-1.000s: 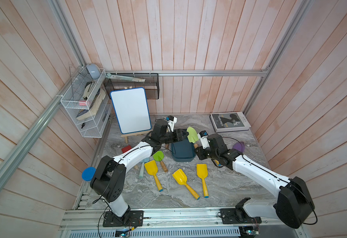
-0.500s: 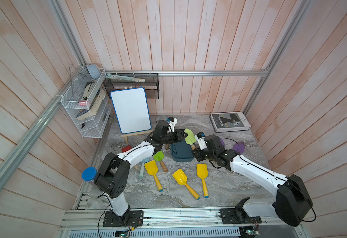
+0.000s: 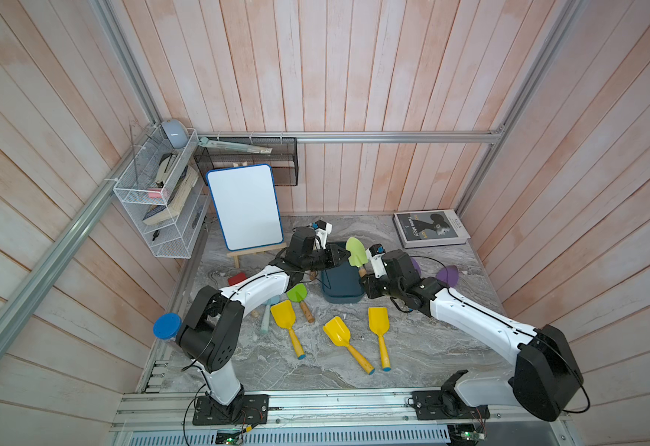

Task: Put the shovel into the storage box
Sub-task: Place the shovel in the storage box.

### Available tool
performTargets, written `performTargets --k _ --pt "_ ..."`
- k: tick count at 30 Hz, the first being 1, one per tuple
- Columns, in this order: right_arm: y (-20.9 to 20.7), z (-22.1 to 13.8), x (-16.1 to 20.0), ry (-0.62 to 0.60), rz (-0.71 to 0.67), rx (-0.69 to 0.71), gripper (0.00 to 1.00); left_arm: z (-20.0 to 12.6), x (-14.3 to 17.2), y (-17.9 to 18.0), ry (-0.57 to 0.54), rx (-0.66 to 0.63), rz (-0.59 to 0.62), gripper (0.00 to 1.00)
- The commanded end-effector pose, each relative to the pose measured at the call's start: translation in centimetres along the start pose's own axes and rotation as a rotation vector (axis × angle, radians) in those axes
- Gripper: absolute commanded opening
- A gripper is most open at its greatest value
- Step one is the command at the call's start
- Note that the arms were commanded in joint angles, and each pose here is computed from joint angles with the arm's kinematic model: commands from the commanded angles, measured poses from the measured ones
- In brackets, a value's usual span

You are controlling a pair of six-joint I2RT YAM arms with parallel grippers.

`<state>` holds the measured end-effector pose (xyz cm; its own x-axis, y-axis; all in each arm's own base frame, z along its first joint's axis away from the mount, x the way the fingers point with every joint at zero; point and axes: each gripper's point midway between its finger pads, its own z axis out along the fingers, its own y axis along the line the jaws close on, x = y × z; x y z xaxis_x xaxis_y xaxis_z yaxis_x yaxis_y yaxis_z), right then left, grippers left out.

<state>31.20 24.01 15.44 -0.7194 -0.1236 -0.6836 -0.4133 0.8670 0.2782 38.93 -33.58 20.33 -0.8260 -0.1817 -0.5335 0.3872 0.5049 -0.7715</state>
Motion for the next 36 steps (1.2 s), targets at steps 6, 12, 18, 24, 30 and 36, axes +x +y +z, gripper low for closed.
performTargets --k 6,12,18,24,30,36 --pt "1.0 0.0 -2.1 -0.055 0.018 -0.019 0.0 0.3 0.6 0.6 0.016 0.004 0.001 0.14" --pt "1.2 0.2 -2.0 -0.051 0.018 -0.027 0.0 0.7 0.9 1.0 0.026 -0.001 -0.008 0.11" --pt "1.5 0.4 -2.1 -0.048 0.015 -0.035 0.0 0.9 0.9 1.2 0.031 -0.004 -0.013 0.12" --pt "1.8 0.5 -1.9 -0.041 0.012 -0.04 0.0 1.0 1.0 1.4 0.036 -0.011 -0.016 0.0" --pt "1.9 0.5 -1.9 -0.04 0.013 -0.043 0.0 1.0 1.2 2.0 0.038 -0.037 -0.022 0.0" --pt "1.6 0.1 -2.2 -0.045 0.034 -0.022 0.38 0.7 0.7 2.2 0.019 -0.074 -0.004 0.0"
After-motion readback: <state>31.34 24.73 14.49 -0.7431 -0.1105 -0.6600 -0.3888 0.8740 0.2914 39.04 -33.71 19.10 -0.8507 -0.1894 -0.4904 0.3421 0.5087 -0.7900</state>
